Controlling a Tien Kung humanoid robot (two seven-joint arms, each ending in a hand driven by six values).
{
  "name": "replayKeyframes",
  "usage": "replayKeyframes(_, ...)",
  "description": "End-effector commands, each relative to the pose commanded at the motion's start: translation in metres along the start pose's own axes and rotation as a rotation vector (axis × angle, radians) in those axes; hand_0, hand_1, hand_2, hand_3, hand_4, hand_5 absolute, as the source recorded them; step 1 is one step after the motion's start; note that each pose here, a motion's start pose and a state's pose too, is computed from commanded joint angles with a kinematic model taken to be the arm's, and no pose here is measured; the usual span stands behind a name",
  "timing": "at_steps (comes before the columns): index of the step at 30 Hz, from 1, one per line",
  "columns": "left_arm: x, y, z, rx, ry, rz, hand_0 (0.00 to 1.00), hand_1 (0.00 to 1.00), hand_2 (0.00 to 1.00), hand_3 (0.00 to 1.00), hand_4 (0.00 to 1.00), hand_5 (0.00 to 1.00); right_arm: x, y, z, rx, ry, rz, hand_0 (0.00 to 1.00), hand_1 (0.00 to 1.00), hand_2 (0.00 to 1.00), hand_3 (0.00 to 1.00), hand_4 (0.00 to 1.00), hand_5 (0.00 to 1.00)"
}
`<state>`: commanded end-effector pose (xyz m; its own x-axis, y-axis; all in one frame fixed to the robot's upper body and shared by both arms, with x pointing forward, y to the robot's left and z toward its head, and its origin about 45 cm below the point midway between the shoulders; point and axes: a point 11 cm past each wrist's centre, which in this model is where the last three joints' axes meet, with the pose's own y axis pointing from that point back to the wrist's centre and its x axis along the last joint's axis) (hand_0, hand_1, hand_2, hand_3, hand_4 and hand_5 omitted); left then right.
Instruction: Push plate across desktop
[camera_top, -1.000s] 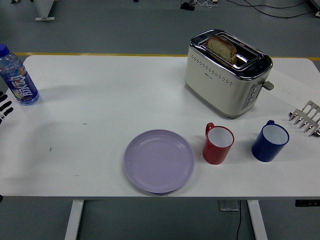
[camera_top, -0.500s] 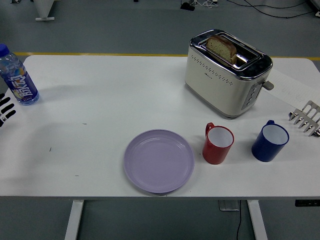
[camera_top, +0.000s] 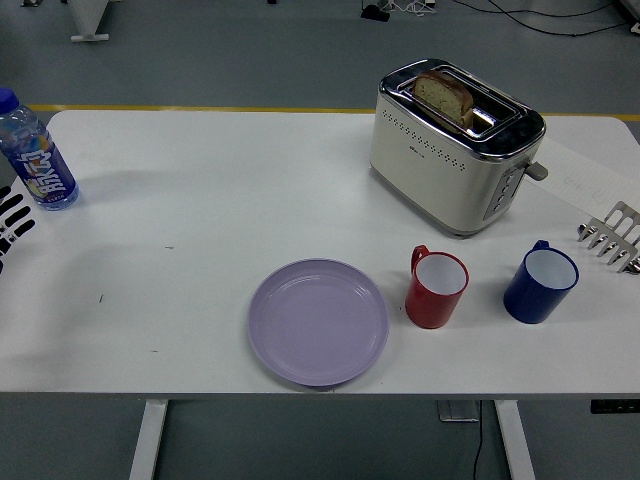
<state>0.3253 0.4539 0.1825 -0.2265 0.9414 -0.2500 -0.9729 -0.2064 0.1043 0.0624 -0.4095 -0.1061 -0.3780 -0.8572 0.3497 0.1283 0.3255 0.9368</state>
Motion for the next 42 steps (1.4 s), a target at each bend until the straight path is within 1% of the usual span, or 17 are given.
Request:
replayKeyframes(8,0.0008,0.0008,-0.0019,0.003,0.0,0.008,0.748,0.775,0.76,0.708,0.558,0.998,0.001,0.0001,-0.0013,0.004,0.001,0.001,0.642,0.603,0.656,0.768,0.494,0.558)
replayKeyframes(13,0.004,0.0015,-0.0018,-0.011,0.007,0.037,0.751,0.776,0.775,0.708,0.564,0.998,0.0007,0.0004,-0.0025,0.007,0.001,0.0,0.641,0.602,0.656,0.768,0.494,0.559)
replayKeyframes(42,0.0023,0.0001,-0.002,-0.003,0.0,0.029,0.753,0.778,0.776,0.709,0.568,0.998,0.0001,0.001,-0.0046,0.01,-0.005,-0.001,0.64,0.602,0.655,0.767,0.492,0.554)
